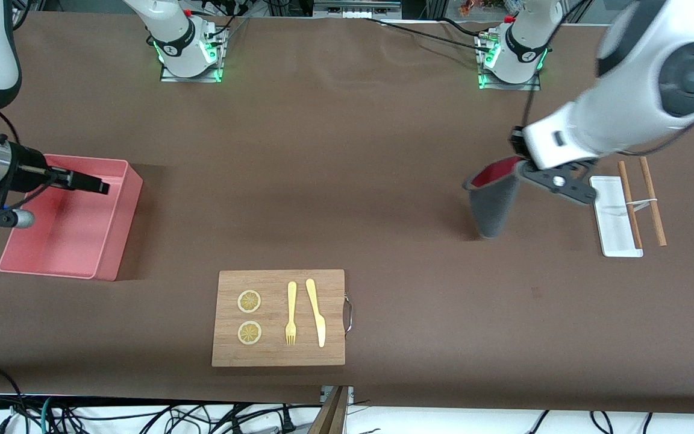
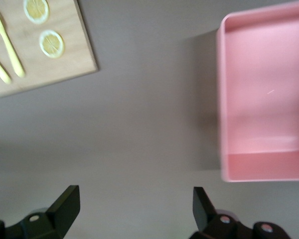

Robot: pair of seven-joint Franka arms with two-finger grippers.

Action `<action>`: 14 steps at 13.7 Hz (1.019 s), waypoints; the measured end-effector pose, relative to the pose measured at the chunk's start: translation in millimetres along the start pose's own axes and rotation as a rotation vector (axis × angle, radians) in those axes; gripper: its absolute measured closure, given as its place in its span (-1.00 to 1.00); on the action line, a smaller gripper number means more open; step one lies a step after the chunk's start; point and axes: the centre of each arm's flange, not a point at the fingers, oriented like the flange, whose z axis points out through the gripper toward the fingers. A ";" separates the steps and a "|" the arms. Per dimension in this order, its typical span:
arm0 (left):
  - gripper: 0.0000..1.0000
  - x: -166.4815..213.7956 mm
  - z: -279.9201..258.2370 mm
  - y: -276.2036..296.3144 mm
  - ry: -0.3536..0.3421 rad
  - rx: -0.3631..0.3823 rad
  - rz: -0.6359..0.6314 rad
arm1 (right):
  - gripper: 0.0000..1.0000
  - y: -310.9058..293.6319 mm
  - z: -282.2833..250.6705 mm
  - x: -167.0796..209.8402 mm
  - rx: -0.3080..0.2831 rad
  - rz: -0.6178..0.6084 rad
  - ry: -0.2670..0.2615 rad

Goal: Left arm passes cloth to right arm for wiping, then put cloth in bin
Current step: 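Lift the cloth off the rack with the left gripper toward the table middle, then hold the cloth with the left gripper while the right gripper grasps it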

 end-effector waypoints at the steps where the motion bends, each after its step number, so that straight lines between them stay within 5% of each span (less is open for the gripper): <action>1: 0.96 4.6 5.9 31.7 0.012 0.001 -0.021 | -1.00 -9.5 7.8 3.5 0.028 0.058 -0.003; 4: 0.96 20.5 19.8 115.4 0.106 -0.059 -0.083 | -1.00 -52.6 30.6 5.8 0.062 0.167 0.006; 7: 0.96 32.0 25.5 178.8 0.172 -0.248 -0.196 | -1.00 -104.6 47.3 -5.9 0.086 0.251 0.012; 11: 0.96 34.0 13.6 219.3 0.199 -0.457 -0.352 | -1.00 -146.7 70.7 -9.6 0.128 0.353 0.022; 14: 0.96 29.8 -5.1 240.3 0.189 -0.577 -0.486 | -1.00 -165.9 92.7 -12.0 0.155 0.391 -0.029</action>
